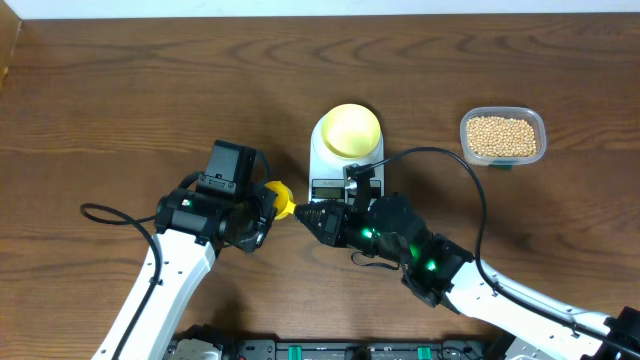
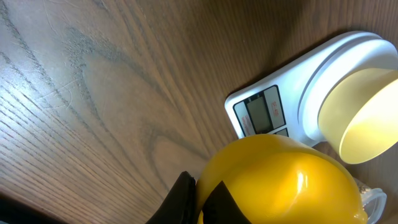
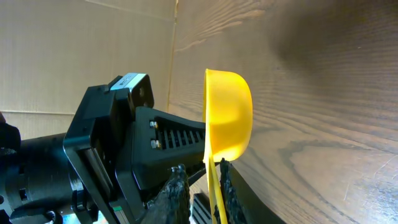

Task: Scoop item into bowl and weigh 50g on scale
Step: 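Grasp the scoop handle with the right gripper, release the left gripper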

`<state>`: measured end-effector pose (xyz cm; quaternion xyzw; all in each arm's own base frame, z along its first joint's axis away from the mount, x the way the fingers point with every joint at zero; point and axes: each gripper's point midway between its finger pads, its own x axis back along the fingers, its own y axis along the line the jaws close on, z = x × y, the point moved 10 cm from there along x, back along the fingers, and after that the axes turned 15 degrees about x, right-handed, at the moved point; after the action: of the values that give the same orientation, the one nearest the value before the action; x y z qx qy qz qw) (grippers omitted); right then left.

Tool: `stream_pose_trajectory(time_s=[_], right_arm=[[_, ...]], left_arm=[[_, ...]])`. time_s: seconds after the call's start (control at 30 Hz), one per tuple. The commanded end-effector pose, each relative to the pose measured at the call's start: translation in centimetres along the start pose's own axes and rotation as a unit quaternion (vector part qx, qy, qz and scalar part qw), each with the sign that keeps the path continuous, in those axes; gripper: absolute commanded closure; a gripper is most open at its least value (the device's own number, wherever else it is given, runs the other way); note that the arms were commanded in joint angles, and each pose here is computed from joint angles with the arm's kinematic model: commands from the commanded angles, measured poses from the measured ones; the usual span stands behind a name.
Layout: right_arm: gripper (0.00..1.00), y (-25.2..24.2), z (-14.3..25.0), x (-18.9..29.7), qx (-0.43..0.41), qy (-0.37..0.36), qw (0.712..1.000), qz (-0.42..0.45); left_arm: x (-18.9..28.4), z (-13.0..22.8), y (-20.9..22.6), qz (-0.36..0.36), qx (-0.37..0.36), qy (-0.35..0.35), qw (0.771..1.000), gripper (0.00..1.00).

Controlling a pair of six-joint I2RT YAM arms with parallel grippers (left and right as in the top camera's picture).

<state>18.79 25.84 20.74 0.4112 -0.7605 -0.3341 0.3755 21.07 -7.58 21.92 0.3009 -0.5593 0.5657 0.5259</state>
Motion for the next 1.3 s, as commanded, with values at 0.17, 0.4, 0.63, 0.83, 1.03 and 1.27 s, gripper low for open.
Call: stream_pose_trajectory(time_s=[0.17,0.4,0.63,0.83,1.03,1.27], right_arm=[[0.89,0.36,-0.26,-0.22,0.000,-0.010,1.000,0.001],[0.89,0.36,-0.25,-0.23,0.001,-0.010,1.000,0.001],[0.91,0.34,-0.17,-0.24,0.000,-0.008,1.000,0.002],[0.91,0.16,0.01,-0.24,-0.002,-0.001,1.000,0.008],[0.90,0.19,0.14,-0.24,-0.003,0.007,1.000,0.004],[0.96,0.20,0.14,-0.24,-0.002,0.008,1.000,0.004]], left_arm=[[-0.01,0.01,0.26,-0.004,-0.006,-0.004,1.000,0.93],[-0.03,0.18,0.24,-0.003,-0.023,0.001,1.000,0.93],[-0.10,0.62,0.24,-0.002,-0.045,0.003,0.999,0.93],[-0.10,0.51,0.03,0.005,-0.067,-0.005,0.998,0.93],[-0.09,0.42,-0.17,0.011,-0.098,-0.013,0.995,0.93],[-0.19,0.41,-0.18,0.009,-0.100,-0.013,0.995,0.93]])
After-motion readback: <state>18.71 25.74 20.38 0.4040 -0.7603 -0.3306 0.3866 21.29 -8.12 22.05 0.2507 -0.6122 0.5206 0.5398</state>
